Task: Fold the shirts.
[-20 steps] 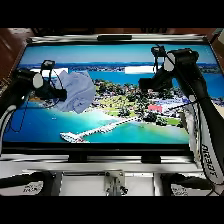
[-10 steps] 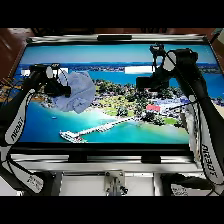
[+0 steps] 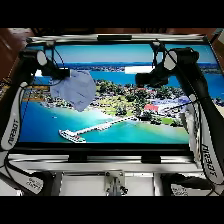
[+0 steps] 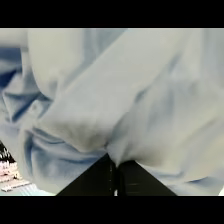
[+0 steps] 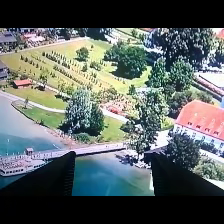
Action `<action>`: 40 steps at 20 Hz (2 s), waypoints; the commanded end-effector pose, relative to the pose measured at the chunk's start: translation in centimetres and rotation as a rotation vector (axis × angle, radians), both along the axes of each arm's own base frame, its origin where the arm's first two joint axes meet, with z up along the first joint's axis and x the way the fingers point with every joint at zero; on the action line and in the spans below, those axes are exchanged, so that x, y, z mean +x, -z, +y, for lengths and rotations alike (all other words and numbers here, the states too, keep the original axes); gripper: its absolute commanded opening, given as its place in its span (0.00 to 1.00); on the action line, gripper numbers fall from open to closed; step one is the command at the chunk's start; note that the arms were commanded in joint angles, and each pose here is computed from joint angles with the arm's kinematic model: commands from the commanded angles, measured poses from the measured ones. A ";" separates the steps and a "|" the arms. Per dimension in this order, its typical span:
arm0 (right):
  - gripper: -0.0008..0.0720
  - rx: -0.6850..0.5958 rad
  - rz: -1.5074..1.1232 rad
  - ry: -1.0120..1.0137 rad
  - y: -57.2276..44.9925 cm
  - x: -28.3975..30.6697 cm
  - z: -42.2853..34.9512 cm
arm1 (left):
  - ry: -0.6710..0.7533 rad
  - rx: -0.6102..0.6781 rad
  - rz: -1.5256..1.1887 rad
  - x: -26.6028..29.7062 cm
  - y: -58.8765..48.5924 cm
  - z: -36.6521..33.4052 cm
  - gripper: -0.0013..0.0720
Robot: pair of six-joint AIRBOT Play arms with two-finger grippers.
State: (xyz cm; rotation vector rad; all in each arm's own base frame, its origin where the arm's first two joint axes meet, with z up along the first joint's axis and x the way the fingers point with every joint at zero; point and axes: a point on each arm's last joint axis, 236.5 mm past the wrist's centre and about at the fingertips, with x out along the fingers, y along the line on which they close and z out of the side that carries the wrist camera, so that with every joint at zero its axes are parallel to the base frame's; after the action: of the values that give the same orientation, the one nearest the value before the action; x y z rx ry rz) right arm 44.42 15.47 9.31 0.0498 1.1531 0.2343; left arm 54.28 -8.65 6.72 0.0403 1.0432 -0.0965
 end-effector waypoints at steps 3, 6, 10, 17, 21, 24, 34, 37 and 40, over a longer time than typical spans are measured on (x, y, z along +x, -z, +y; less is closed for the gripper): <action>0.83 -0.154 -0.167 -0.025 -8.2 0.2 -3.9 | 0.230 -0.131 -0.487 -8.7 -24.9 -9.5 0.06; 0.83 -0.345 -0.331 0.098 -16.5 -2.9 -10.9 | 0.325 -0.263 -0.494 -16.9 -27.9 -14.4 0.06; 0.83 -0.378 -0.545 0.228 -25.5 -9.3 -15.8 | 0.474 -0.304 -0.254 -23.5 -18.4 -23.3 0.06; 0.83 -0.355 -0.567 0.253 -27.6 -14.5 -17.4 | 0.543 -0.361 -0.067 -27.7 -4.6 -33.6 0.99; 0.83 -0.423 -0.412 0.191 -24.0 -13.7 -17.0 | 0.425 -0.015 0.035 -21.5 -5.1 -19.9 0.99; 0.83 -0.449 -0.339 0.162 -21.8 -11.9 -16.3 | 0.225 0.072 0.075 -16.7 -6.2 -8.7 0.99; 0.83 -0.365 -0.051 -0.038 -12.3 -7.9 -10.1 | -0.169 -0.242 0.411 -15.3 11.0 -0.2 0.99; 0.83 -0.351 -0.015 -0.059 -10.9 -7.3 -9.3 | -0.204 -0.348 0.350 -12.3 13.0 -2.4 0.94; 0.83 -0.308 0.028 -0.124 -9.2 -7.2 -7.5 | -0.194 -0.350 0.292 -10.6 13.9 -3.4 0.69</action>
State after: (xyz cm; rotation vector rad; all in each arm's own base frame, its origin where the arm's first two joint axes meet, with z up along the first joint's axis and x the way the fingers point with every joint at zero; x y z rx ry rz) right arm 37.16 6.14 20.20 -0.2991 1.1663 0.0817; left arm 41.55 -11.00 -5.88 -0.3468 1.3724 -0.1052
